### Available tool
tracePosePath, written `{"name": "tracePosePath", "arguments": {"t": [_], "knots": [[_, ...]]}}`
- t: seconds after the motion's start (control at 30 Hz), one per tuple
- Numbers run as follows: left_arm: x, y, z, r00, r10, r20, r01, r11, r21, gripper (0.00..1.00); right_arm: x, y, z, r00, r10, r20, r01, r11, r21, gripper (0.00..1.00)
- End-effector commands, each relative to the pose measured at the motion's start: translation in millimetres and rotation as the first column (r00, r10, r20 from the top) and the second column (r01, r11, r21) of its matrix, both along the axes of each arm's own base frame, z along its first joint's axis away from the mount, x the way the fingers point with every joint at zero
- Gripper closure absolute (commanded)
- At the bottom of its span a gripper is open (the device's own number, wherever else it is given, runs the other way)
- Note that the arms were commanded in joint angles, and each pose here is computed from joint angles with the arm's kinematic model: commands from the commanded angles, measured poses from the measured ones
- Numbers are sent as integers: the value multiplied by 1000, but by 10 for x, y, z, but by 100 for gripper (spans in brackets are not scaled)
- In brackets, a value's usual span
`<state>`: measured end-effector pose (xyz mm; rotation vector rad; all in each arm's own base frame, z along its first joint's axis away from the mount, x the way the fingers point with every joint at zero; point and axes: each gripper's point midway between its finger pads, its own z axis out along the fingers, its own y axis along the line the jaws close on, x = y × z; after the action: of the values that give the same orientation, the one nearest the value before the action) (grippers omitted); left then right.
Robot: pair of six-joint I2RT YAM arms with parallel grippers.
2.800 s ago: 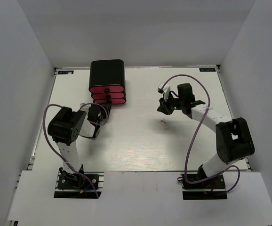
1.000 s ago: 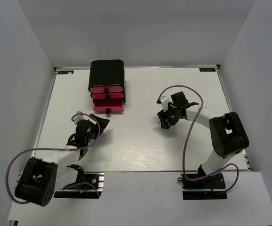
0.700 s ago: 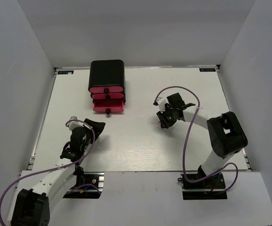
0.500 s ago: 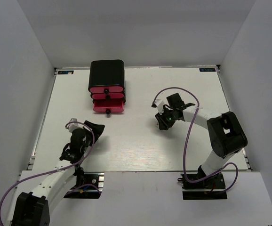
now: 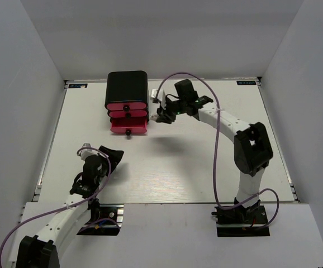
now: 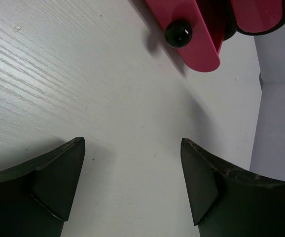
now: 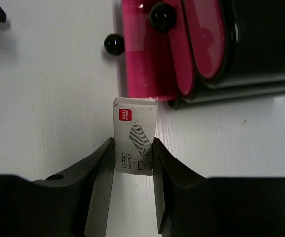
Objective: Sort the stationery into containers
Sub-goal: Place the stationery into the container
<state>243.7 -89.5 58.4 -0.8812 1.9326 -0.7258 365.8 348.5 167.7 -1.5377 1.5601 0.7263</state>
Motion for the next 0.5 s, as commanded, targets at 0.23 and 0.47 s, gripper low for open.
{"name": "tracePosePath", "arguments": {"t": [0.23,0.47], "knots": [[-19,1,4,1000,3,3,-3,1000,-9,12,163,766,-90,988,71,138,-74,997,17,100],[-10,-2,-22,1000,3,-6,-3,1000,-6,12,296,986,-121,975,35,219,-40,999,19,100]]}}
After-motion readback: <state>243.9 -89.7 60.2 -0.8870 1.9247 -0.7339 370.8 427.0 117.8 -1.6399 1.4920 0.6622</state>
